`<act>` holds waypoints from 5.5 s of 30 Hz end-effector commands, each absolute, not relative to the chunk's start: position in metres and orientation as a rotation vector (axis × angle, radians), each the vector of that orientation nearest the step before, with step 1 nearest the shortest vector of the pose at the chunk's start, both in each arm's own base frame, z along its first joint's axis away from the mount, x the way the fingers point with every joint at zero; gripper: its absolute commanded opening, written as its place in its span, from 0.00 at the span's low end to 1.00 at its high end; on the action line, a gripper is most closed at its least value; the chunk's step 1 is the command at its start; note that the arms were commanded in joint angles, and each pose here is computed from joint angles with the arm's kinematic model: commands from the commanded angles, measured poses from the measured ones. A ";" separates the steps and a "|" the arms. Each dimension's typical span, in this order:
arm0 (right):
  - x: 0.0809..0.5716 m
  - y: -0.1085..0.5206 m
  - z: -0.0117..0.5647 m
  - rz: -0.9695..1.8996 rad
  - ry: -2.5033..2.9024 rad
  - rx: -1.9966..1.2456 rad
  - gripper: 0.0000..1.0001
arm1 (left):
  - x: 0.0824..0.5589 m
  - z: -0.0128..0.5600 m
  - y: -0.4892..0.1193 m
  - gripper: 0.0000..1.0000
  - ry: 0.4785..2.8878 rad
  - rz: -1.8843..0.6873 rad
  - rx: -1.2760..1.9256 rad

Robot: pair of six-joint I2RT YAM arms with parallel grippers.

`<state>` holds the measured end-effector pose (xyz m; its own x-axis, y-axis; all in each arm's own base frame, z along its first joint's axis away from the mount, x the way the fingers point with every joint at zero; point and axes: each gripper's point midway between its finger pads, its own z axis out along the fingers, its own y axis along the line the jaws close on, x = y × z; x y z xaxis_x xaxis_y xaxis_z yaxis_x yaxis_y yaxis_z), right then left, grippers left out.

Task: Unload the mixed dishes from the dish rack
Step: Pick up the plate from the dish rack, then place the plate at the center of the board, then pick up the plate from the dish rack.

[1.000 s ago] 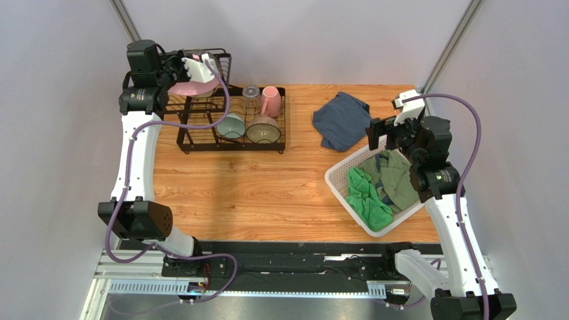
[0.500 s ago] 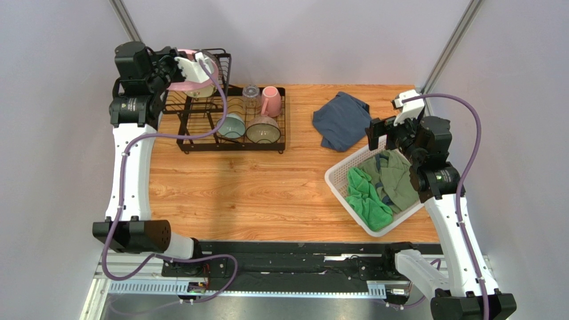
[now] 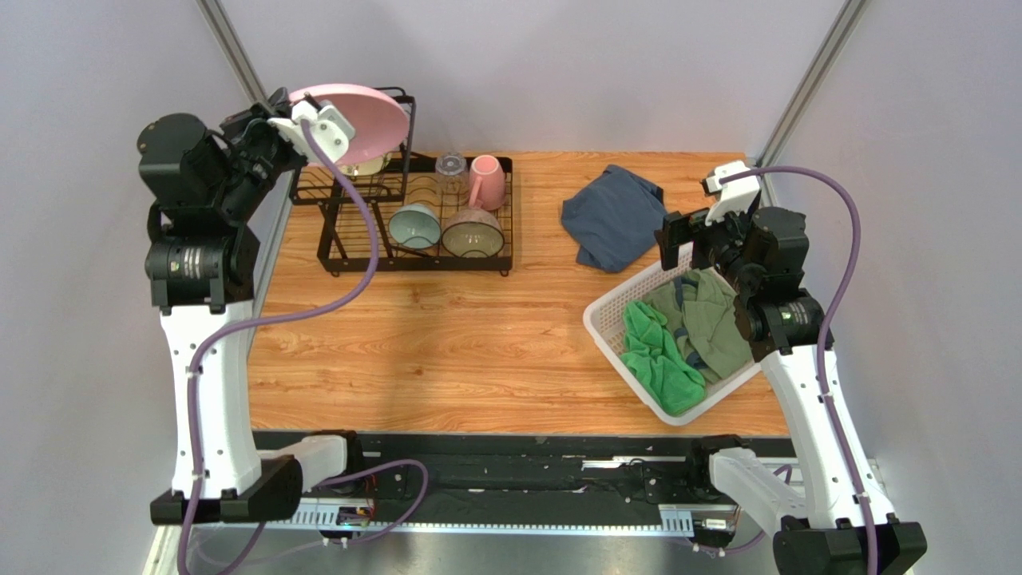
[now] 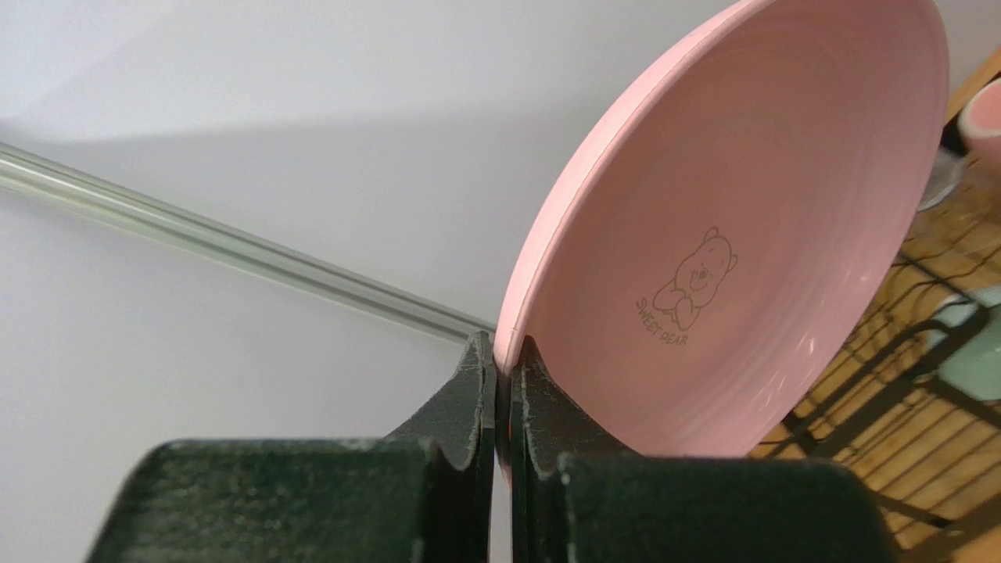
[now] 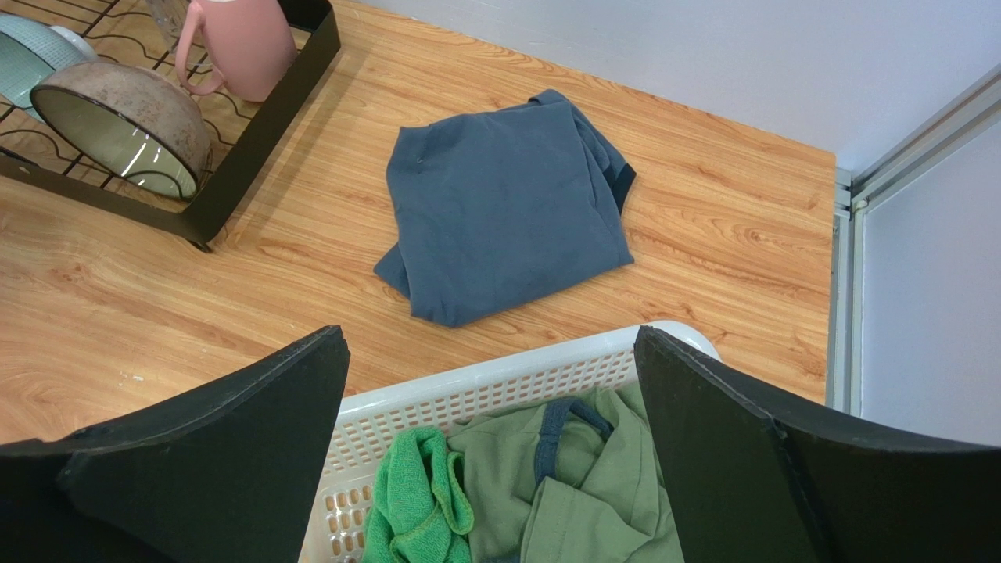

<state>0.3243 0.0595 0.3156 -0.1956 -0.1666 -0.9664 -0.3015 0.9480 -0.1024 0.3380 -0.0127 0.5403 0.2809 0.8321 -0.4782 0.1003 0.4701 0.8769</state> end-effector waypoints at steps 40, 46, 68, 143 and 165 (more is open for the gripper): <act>0.338 0.062 0.317 0.127 1.791 -0.356 0.99 | 0.303 0.191 -0.182 0.00 2.211 -0.746 0.911; 0.338 0.063 0.317 0.130 1.789 -0.360 1.00 | 0.311 0.150 -0.202 0.00 2.279 -0.745 0.974; 0.341 0.062 0.312 0.116 1.802 -0.376 0.99 | 0.323 0.073 -0.242 0.00 2.396 -0.745 1.081; 0.338 0.060 0.317 0.100 1.782 -0.378 0.99 | 0.333 0.219 -0.208 0.85 2.027 -0.385 1.113; 0.333 0.064 0.321 0.122 1.769 -0.393 0.99 | 0.389 0.444 -0.099 0.90 1.348 0.630 1.377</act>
